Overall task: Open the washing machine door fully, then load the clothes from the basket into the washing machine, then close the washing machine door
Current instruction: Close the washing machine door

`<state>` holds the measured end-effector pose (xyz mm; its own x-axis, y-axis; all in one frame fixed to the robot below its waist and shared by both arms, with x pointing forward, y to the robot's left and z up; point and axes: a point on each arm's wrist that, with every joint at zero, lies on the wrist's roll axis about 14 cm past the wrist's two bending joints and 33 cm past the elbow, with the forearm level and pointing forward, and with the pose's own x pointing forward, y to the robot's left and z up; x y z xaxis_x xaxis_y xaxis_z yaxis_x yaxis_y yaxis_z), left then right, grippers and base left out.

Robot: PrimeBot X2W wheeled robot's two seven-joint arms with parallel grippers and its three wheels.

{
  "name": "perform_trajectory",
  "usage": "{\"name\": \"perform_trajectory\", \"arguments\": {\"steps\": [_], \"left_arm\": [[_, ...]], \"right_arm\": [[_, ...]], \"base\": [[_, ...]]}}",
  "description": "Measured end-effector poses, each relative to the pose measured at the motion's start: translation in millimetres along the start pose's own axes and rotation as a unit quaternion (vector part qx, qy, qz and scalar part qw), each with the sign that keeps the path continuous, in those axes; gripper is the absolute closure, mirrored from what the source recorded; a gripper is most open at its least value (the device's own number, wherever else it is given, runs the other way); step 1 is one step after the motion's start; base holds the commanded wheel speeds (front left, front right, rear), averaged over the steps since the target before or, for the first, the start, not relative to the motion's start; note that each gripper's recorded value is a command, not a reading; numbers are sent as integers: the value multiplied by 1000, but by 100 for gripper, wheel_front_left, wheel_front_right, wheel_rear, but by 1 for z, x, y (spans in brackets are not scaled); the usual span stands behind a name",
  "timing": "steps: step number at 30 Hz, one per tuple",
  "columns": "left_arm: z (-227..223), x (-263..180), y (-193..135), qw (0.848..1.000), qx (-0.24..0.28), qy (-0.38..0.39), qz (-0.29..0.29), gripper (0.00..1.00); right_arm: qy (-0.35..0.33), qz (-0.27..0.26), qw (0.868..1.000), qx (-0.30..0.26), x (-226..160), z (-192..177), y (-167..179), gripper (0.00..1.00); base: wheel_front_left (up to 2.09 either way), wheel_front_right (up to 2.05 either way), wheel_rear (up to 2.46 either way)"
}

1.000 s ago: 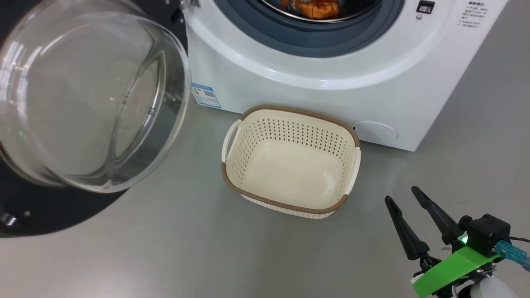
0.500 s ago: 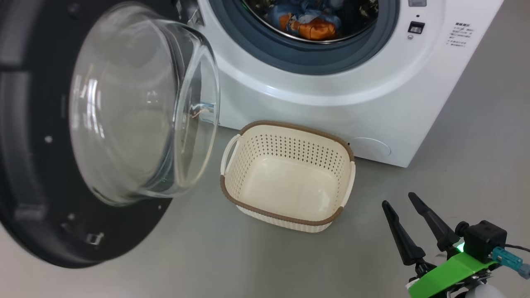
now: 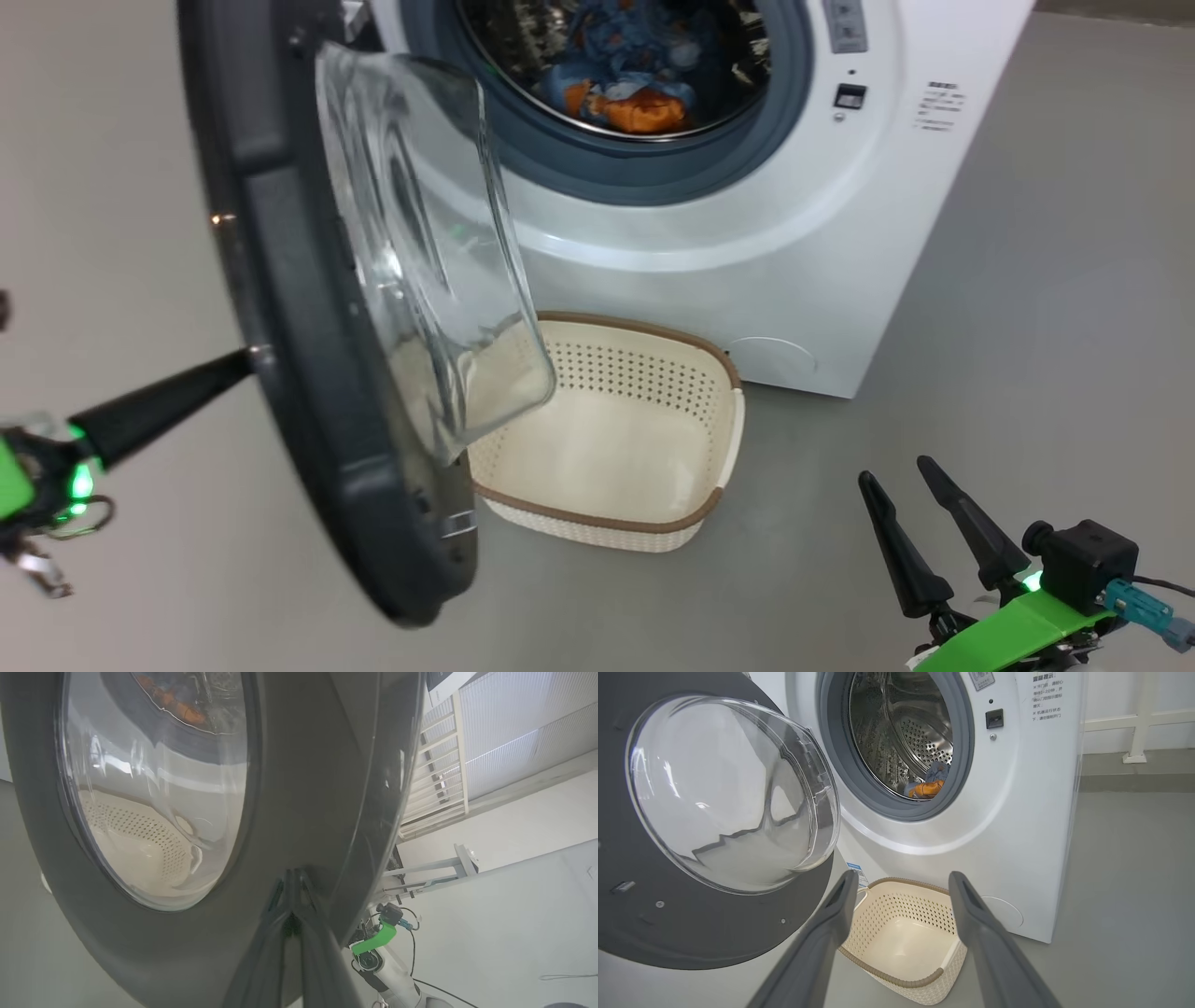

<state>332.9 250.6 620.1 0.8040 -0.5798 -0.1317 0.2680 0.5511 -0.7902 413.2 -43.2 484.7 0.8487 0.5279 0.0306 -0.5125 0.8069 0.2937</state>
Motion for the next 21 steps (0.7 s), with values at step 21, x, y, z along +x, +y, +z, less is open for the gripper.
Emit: {"name": "perform_trajectory", "arguments": {"steps": [21], "left_arm": [[1,140,-60,992,41,12,-118,100]], "right_arm": [[-36,-102,994,4,-39,20,-53,0]], "base": [[0,0,0]]}}
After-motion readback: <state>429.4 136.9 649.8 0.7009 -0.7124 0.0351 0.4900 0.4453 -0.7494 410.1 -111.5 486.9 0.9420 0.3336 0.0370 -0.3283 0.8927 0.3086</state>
